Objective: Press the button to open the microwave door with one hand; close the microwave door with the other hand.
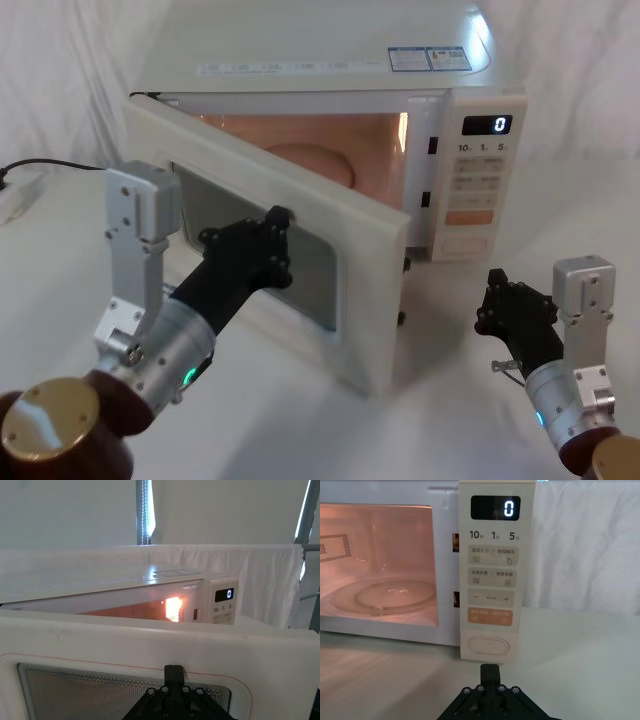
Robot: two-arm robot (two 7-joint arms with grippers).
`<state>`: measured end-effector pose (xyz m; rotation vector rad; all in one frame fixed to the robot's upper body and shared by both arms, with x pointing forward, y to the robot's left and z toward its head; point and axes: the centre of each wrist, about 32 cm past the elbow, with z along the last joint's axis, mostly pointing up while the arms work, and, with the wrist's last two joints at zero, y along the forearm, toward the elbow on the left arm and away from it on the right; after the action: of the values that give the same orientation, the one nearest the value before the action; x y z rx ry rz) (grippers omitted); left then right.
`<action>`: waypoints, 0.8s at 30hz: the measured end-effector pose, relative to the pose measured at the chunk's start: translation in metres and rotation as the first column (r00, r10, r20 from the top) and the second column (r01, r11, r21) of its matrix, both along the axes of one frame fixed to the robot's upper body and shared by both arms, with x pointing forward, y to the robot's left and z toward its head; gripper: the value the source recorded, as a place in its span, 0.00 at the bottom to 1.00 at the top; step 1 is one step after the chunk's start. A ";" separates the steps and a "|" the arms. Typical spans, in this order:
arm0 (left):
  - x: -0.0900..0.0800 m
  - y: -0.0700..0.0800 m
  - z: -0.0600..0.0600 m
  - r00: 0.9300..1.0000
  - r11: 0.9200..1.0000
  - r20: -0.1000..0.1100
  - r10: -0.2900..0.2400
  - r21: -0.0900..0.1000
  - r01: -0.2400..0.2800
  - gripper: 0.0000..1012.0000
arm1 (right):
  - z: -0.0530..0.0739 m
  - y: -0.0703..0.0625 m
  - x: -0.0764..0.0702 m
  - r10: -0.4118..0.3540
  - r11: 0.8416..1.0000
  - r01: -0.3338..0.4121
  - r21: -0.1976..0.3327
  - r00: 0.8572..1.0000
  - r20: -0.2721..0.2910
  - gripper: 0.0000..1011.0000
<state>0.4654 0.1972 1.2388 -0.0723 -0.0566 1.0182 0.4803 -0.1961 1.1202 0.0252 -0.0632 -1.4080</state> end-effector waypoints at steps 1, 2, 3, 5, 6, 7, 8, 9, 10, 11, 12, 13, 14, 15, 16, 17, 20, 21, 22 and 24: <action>0.003 -0.002 -0.001 1.000 1.000 0.003 -0.003 0.000 0.003 0.00 | 0.000 0.000 0.000 0.000 1.000 0.000 0.000 1.000 0.000 0.00; 0.003 -0.002 -0.001 1.000 1.000 0.003 -0.003 0.000 0.003 0.00 | 0.000 0.000 0.000 0.000 1.000 0.000 0.000 1.000 0.000 0.00; 0.006 -0.004 -0.002 1.000 1.000 0.004 -0.007 0.001 0.007 0.00 | 0.000 0.000 0.000 0.000 1.000 0.000 0.000 1.000 0.000 0.00; 0.010 -0.007 -0.003 1.000 1.000 0.005 -0.011 0.003 0.011 0.00 | 0.000 0.000 0.000 0.000 1.000 0.000 0.000 1.000 0.000 0.00; 0.011 -0.008 -0.003 1.000 1.000 0.006 -0.013 0.004 0.013 0.00 | 0.000 0.000 0.000 0.000 1.000 0.000 0.000 1.000 0.000 0.00; 0.013 -0.009 -0.003 1.000 1.000 0.007 -0.014 0.005 0.014 0.00 | 0.000 0.000 0.000 0.000 1.000 0.000 0.000 1.000 0.000 0.00; 0.016 -0.011 -0.004 1.000 1.000 0.007 -0.017 0.007 0.017 0.00 | 0.000 0.000 0.000 0.000 1.000 0.000 0.000 1.000 0.000 0.00; 0.017 -0.012 -0.004 1.000 1.000 0.007 -0.018 0.007 0.018 0.00 | 0.000 0.000 0.000 0.000 1.000 0.000 0.000 1.000 0.000 0.00; 0.019 -0.013 -0.004 1.000 1.000 0.007 -0.019 0.007 0.019 0.00 | 0.000 0.000 0.000 0.000 1.000 0.000 0.000 1.000 0.000 0.00; 0.021 -0.014 -0.004 1.000 1.000 0.008 -0.021 0.007 0.021 0.00 | 0.000 0.000 0.000 0.000 1.000 0.000 0.000 1.000 0.000 0.00; 0.023 -0.015 -0.004 1.000 1.000 0.008 -0.022 0.007 0.022 0.00 | 0.000 0.000 0.000 0.000 1.000 0.000 0.000 1.000 0.000 0.00; 0.024 -0.016 -0.004 1.000 1.000 0.008 -0.023 0.007 0.023 0.00 | 0.000 0.000 0.000 0.000 1.000 0.000 0.000 1.000 0.000 0.00; 0.026 -0.017 -0.003 1.000 1.000 0.009 -0.024 0.007 0.024 0.00 | 0.000 0.000 0.000 0.000 1.000 0.000 0.000 1.000 0.000 0.00; 0.029 -0.019 -0.002 1.000 1.000 0.011 -0.024 0.005 0.024 0.00 | 0.000 0.000 0.000 0.000 1.000 0.000 0.000 1.000 0.000 0.00; 0.030 -0.020 -0.001 1.000 1.000 0.013 -0.025 0.004 0.025 0.00 | 0.000 0.000 0.000 0.000 1.000 0.000 0.000 1.000 0.000 0.00; 0.031 -0.021 -0.001 1.000 1.000 0.014 -0.025 0.003 0.025 0.00 | 0.000 0.000 0.000 0.000 1.000 0.000 0.000 1.000 0.000 0.00; 0.035 -0.023 0.002 1.000 1.000 0.019 -0.024 -0.001 0.024 0.00 | 0.000 0.000 0.000 0.000 1.000 0.000 0.000 1.000 0.000 0.00; 0.036 -0.024 0.003 1.000 1.000 0.020 -0.022 -0.002 0.022 0.00 | 0.000 0.000 0.000 0.000 1.000 0.000 0.000 1.000 0.000 0.00; 0.036 -0.025 0.003 1.000 1.000 0.020 -0.019 -0.004 0.019 0.00 | 0.000 0.000 0.000 0.000 1.000 0.000 0.000 1.000 0.000 0.00; 0.037 -0.025 0.004 1.000 1.000 0.019 -0.013 -0.006 0.014 0.00 | 0.000 0.000 0.000 0.000 1.000 0.000 0.000 1.000 0.000 0.00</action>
<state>0.5021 0.1722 1.2429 -0.0881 -0.0700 1.0043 0.4803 -0.1961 1.1202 0.0251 -0.0631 -1.4080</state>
